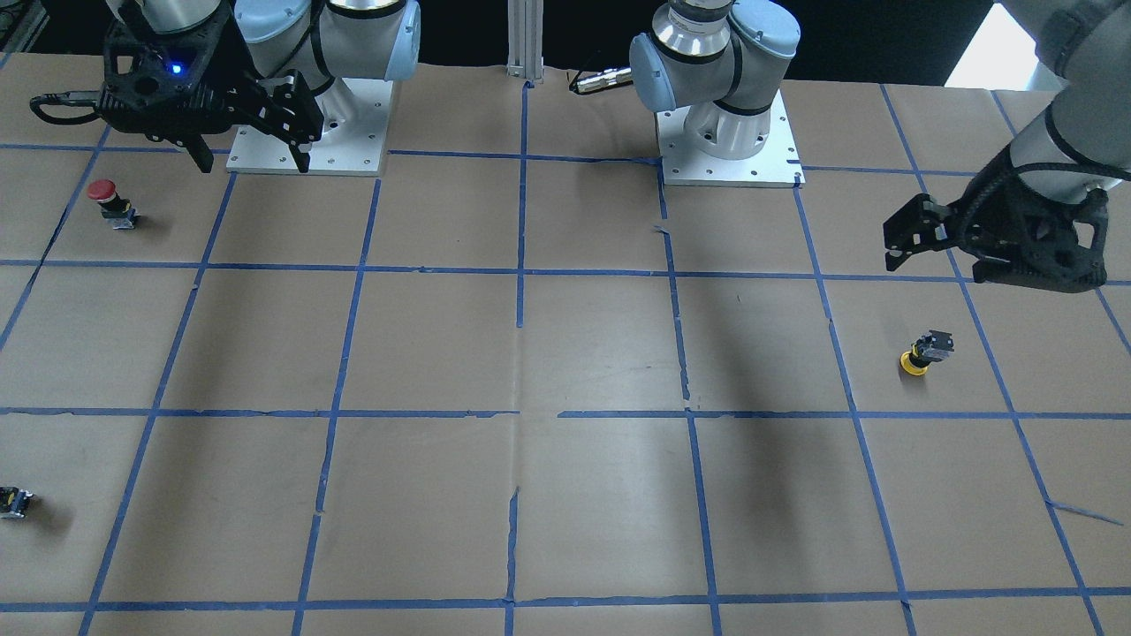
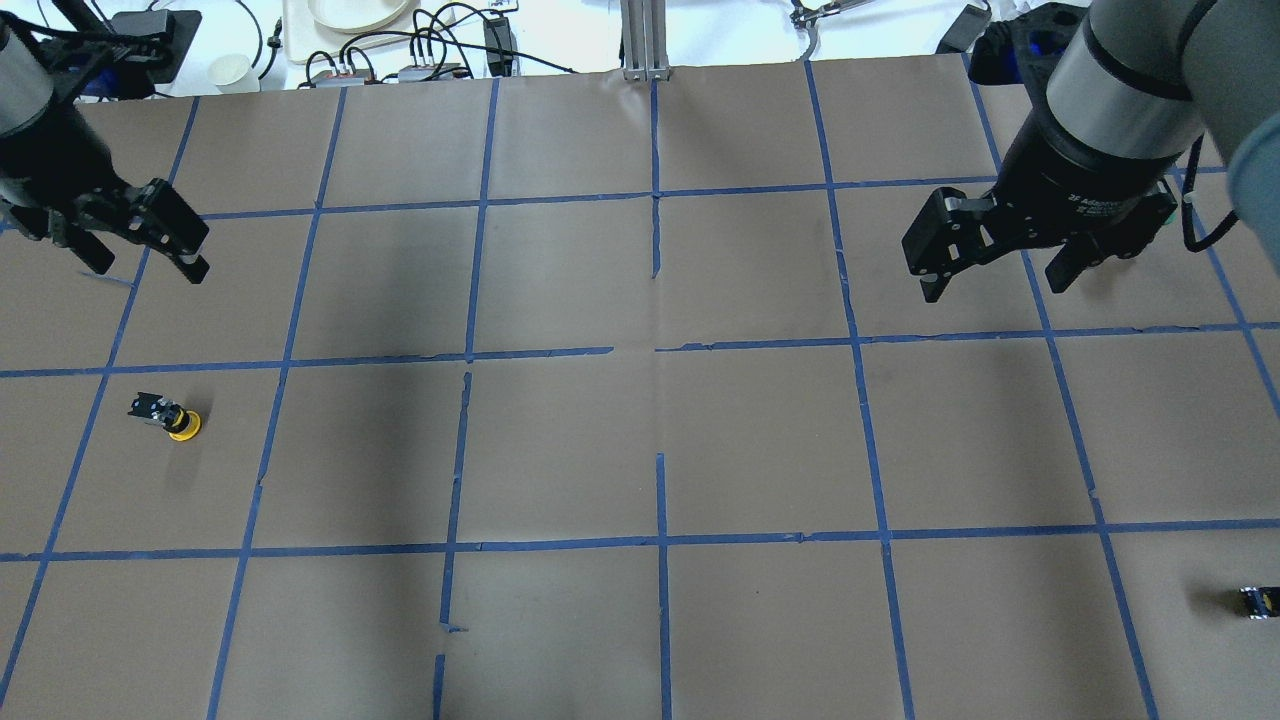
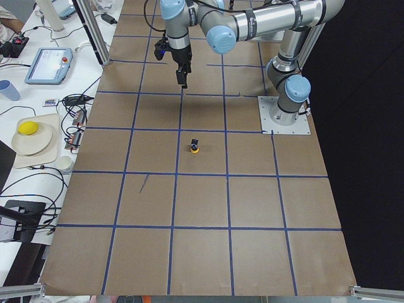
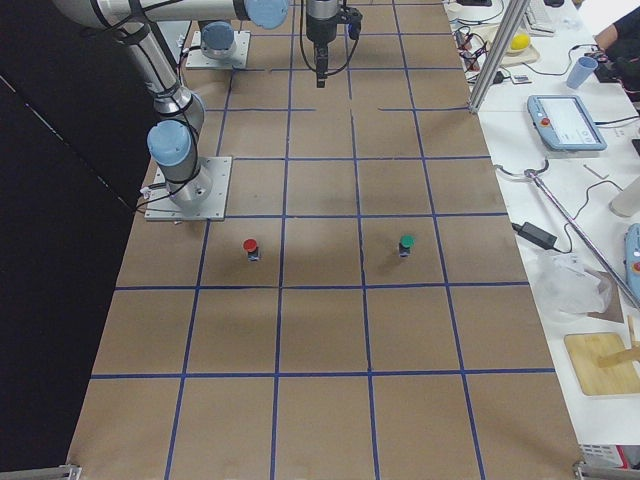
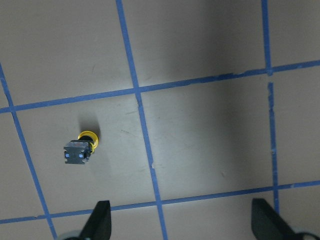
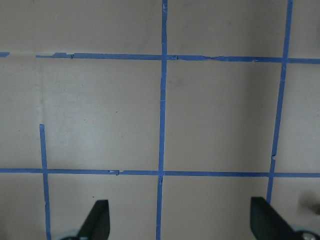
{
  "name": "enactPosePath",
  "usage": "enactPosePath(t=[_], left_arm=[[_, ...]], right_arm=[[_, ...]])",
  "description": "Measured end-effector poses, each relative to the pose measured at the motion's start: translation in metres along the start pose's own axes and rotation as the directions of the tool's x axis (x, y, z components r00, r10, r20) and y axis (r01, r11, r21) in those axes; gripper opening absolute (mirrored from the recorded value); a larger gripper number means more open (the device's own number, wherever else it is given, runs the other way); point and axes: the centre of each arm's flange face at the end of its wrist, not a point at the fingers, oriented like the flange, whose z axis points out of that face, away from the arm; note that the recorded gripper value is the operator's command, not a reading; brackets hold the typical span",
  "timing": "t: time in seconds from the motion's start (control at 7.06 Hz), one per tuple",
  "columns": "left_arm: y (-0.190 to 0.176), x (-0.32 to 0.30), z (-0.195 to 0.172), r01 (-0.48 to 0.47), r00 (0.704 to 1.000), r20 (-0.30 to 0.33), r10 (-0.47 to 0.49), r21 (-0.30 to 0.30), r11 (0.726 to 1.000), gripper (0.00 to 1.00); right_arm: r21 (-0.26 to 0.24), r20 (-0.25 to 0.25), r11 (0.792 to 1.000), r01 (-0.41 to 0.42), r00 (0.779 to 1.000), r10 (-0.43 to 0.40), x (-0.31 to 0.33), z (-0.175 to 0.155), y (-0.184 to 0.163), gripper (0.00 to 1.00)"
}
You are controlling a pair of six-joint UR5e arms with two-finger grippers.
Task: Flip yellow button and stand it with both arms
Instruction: 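Move the left gripper down toward the yellow button lying on its side, then close the left gripper on the yellow button's base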
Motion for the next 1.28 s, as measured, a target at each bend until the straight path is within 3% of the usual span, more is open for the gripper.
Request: enactPosePath(t=[0.42, 0.71, 0.85, 1.28], left_arm=[[0.020, -0.090, 0.076, -0.104, 0.994, 0.027, 0.103, 0.053, 0.993, 1.00], [0.029, -0.127, 0.126, -0.109, 0.994, -0.016, 0.110, 0.038, 0.993, 1.00], [0.035, -0.132, 0.149, -0.108, 0.993, -0.032, 0.109, 0.044, 0.993, 1.00], [0.047, -0.124, 0.198, -0.109, 0.994, -0.001, 0.109, 0.081, 0.991, 0.98]], right_arm=[[-0.005, -0.007, 1.000, -0.005, 1.000, 0.005, 0.001, 0.001, 0.000, 1.00], [-0.005, -0.001, 1.000, -0.007, 1.000, 0.007, 0.001, 0.001, 0.000, 1.00], [-0.008, 0.000, 1.000, -0.008, 1.000, 0.008, 0.001, 0.001, 0.000, 1.00], [-0.011, 0.002, 1.000, -0.010, 1.000, 0.010, 0.001, 0.003, -0.002, 1.00]])
